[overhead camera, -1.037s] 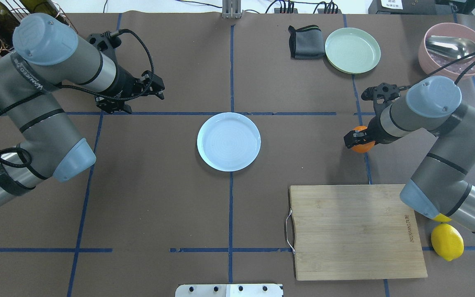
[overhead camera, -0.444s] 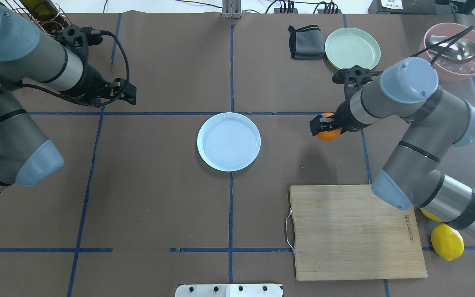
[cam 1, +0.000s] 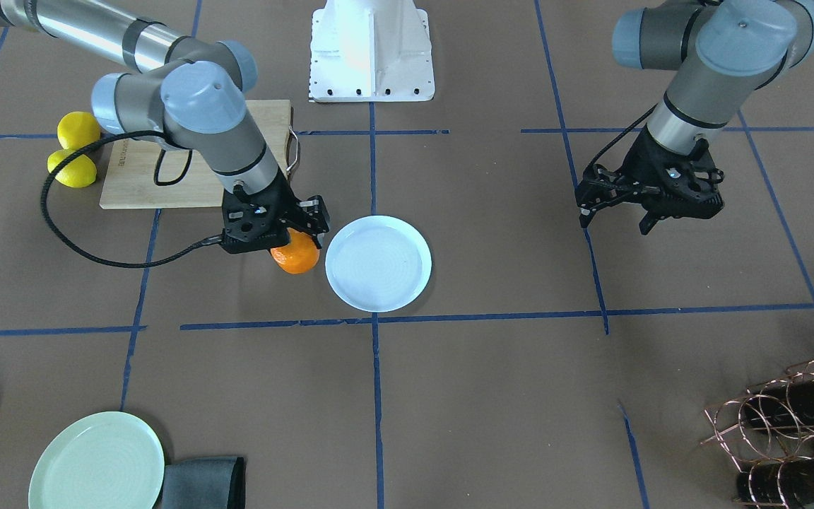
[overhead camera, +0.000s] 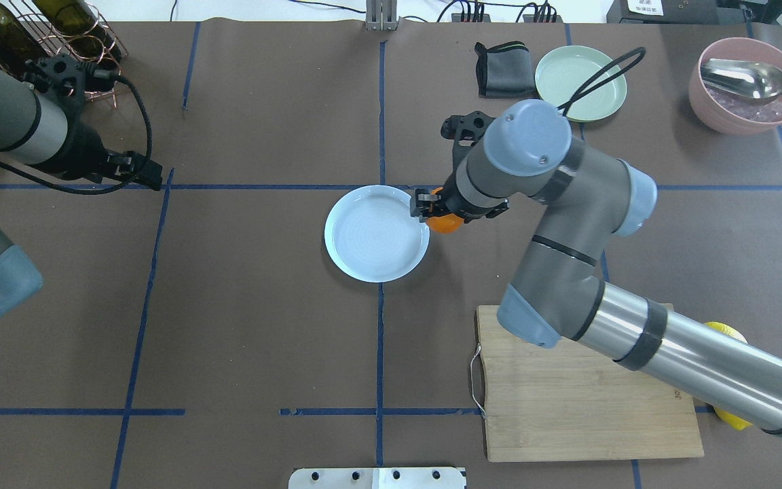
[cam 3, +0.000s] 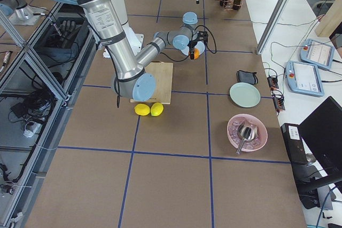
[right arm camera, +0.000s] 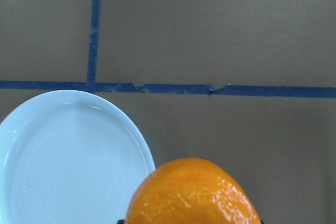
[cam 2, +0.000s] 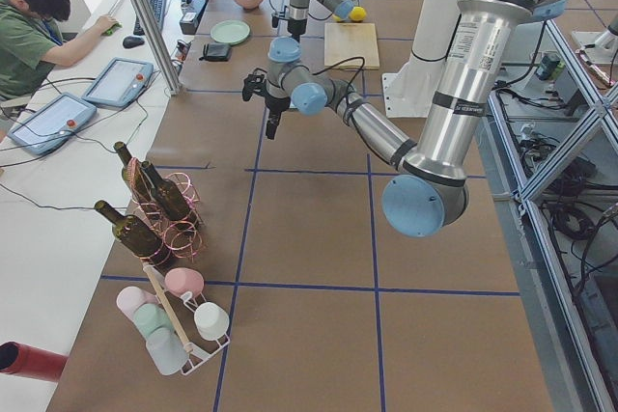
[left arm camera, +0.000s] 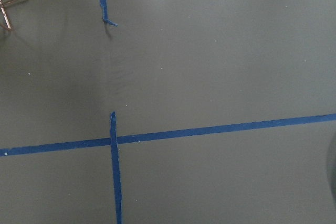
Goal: Pick orange to plate
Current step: 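Lift the orange with the right gripper and carry it over the plate, then lower the orange onto the plate and open the right gripper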
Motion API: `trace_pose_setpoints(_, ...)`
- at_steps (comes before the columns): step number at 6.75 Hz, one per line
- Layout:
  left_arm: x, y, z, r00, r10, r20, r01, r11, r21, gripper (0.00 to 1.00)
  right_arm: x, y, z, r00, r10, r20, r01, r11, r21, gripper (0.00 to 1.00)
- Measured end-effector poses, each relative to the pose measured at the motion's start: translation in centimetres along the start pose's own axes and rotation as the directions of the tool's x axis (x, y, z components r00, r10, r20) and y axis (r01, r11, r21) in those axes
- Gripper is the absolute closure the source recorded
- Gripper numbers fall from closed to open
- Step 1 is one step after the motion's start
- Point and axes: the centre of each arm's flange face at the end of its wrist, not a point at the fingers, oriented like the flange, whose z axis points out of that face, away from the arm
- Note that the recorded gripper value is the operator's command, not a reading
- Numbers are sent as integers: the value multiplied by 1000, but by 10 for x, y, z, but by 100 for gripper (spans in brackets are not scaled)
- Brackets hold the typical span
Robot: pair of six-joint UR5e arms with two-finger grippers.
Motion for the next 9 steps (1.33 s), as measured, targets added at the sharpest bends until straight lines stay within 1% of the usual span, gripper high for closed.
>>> trace_pose_setpoints(2,-41,17,6,999,20,43,-18,999,-31,0,-52,-5,21,1000,4,-16,-4,1000,7,100)
trace_pose_setpoints(3,-62,15,3,998,17,61,-15,999,-31,0,-65,-1,29,1000,-2,-23,2,1000,12,44)
trace_pose_setpoints(4,-78,14,1,997,18,72,-15,999,-35,0,-72,2,31,1000,-2,-23,2,1000,14,0)
trace_pose_setpoints(7,-137,20,-9,991,60,120,-55,997,-46,0,-87,14,33,1000,24,-14,-24,999,21,0)
trace_pose_setpoints(9,-164,22,-13,987,74,143,-68,996,-51,0,-85,3,17,999,36,-5,-36,999,29,0)
